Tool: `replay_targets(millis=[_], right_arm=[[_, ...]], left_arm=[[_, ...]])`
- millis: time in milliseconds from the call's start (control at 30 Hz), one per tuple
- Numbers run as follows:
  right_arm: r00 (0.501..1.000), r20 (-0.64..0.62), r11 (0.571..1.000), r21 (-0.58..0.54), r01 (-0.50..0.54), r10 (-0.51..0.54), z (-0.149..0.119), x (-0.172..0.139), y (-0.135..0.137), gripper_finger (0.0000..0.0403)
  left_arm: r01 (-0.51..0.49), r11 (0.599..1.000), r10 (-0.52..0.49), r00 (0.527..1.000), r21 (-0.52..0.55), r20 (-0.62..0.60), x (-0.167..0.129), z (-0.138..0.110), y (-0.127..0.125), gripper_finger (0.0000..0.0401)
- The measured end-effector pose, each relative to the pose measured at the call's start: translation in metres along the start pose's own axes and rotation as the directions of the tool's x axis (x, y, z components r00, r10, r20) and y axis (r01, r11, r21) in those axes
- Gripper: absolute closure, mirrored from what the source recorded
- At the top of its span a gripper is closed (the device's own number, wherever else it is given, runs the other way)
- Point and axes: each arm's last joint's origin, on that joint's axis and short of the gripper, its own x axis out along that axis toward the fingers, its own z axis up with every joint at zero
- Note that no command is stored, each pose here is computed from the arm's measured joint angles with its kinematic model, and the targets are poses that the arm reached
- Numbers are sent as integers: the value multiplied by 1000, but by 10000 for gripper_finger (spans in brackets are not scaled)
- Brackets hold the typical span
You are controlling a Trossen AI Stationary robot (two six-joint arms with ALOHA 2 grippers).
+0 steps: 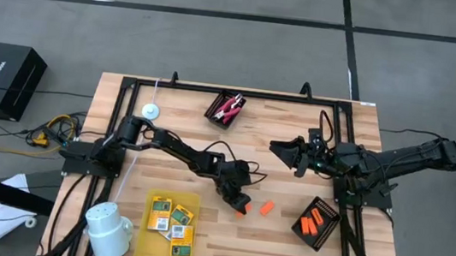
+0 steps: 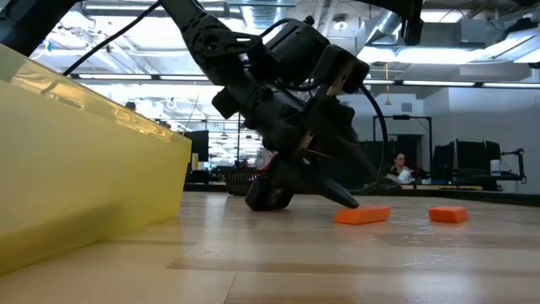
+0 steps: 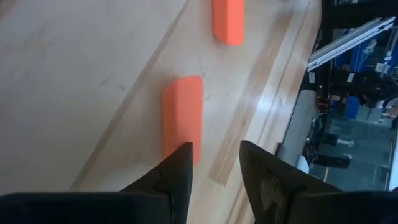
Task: Pick & Place School Supplies
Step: Put the orange eraser into the bottom black bin
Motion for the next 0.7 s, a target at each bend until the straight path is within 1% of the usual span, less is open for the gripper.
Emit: replay_targets(millis=[333,700], right_arm=[[1000,-5,1000,1,-7,7,0,0,0,216],[1000,-16,1000,1,-19,19,0,0,1,215]], left_arm=[[-44,999,44,999,-16,27,-10,12,11,298],[-51,999,51,999,16,4,-11,12,13,279]])
